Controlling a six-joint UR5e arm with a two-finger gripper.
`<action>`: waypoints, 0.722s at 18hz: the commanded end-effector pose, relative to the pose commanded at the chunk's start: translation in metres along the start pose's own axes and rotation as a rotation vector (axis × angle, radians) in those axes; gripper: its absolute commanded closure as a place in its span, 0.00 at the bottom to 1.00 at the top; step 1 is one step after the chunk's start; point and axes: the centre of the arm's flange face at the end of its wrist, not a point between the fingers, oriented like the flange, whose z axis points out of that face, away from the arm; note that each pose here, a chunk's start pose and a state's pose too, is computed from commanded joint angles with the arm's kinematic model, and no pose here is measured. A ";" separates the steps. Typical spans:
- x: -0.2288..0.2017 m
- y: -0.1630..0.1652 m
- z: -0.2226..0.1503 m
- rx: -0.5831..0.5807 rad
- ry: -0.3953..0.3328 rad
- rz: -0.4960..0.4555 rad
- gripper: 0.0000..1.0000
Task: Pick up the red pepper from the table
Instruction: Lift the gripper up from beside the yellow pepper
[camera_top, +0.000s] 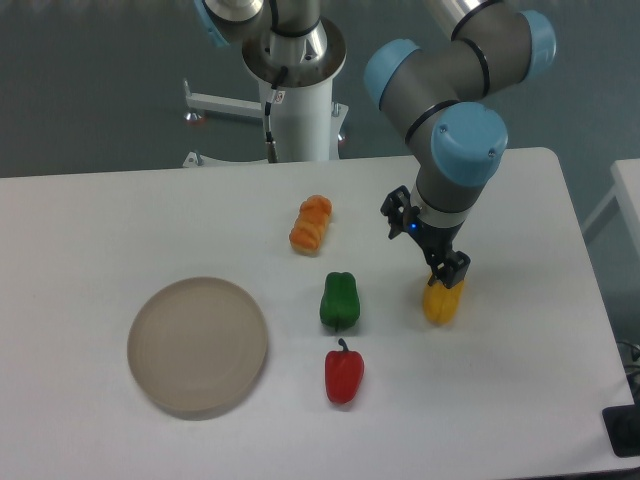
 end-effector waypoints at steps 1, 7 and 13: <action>0.000 -0.001 0.000 0.000 0.002 0.001 0.00; 0.000 -0.003 -0.002 0.019 -0.011 -0.039 0.00; -0.002 -0.026 0.006 0.062 0.001 -0.236 0.00</action>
